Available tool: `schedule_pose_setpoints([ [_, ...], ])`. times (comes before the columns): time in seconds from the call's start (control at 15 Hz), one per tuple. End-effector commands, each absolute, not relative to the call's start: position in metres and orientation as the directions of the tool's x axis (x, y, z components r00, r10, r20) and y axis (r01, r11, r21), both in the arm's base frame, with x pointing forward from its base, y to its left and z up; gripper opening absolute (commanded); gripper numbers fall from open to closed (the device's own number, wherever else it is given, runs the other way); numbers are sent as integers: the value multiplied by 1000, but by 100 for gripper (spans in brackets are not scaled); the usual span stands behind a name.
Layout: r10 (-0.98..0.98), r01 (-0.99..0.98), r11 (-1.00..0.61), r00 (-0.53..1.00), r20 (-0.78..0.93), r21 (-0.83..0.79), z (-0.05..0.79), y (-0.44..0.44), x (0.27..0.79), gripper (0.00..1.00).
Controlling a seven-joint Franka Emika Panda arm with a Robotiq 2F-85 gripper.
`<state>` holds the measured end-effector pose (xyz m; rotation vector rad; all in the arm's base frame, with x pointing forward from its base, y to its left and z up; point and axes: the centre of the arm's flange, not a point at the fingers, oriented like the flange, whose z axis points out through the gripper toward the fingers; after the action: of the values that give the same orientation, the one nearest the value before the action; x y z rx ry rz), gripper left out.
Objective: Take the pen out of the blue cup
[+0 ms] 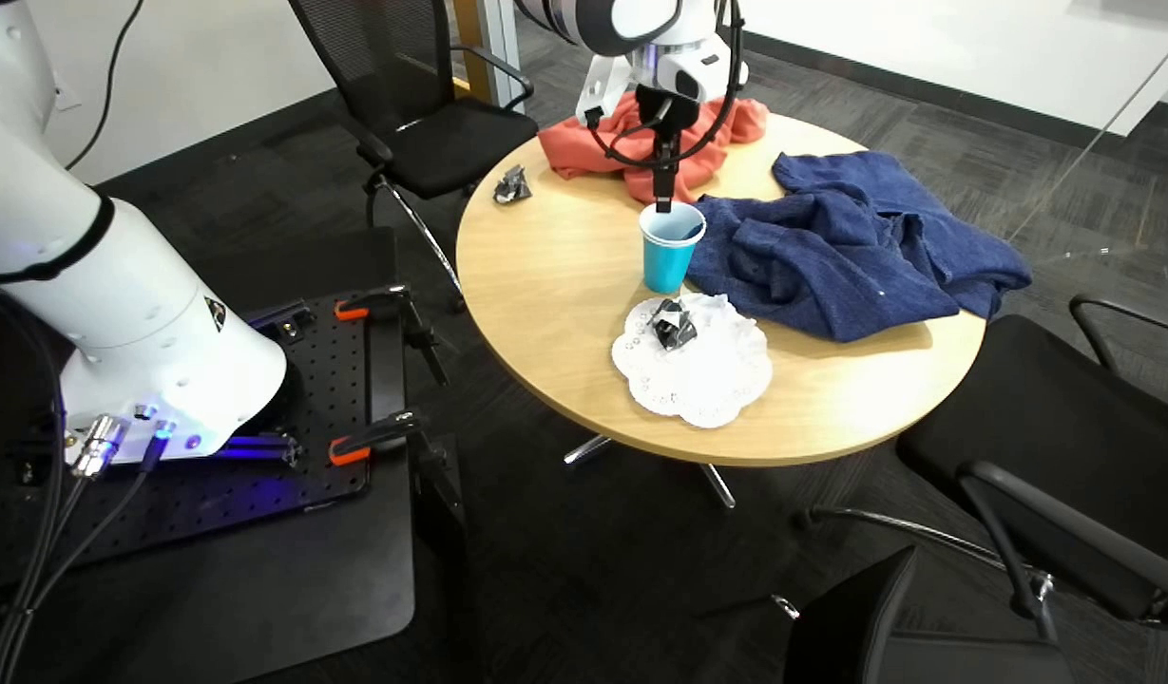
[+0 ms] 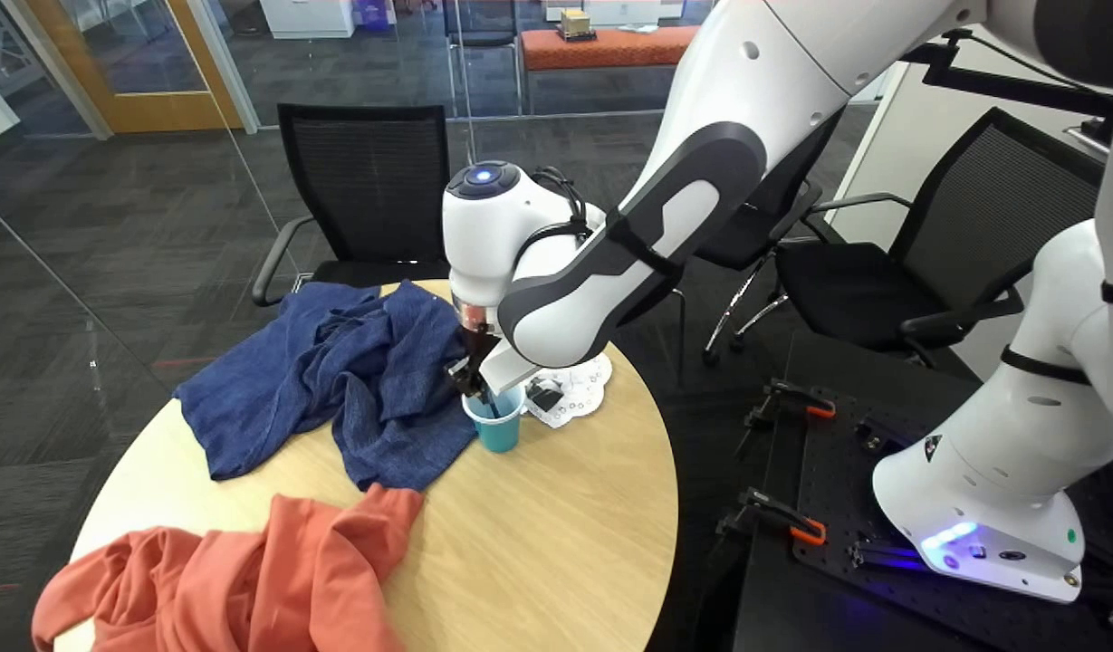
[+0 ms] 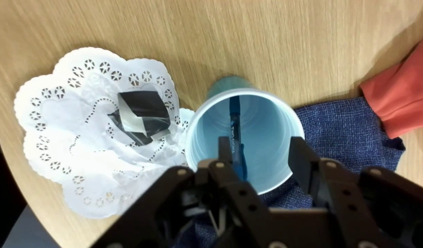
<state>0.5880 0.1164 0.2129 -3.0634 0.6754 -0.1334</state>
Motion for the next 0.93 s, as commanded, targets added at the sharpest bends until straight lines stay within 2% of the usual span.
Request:
schedule_pose_setpoints([
  [0.0, -429, -428, -903, 900, 76, -31, 208, 114, 601, 50],
  [0.6, -462, -462, -887, 885, 58, -22, 188, 102, 617, 35],
  [0.87, -460, -460, -888, 886, 49, -11, 177, 103, 621, 38],
])
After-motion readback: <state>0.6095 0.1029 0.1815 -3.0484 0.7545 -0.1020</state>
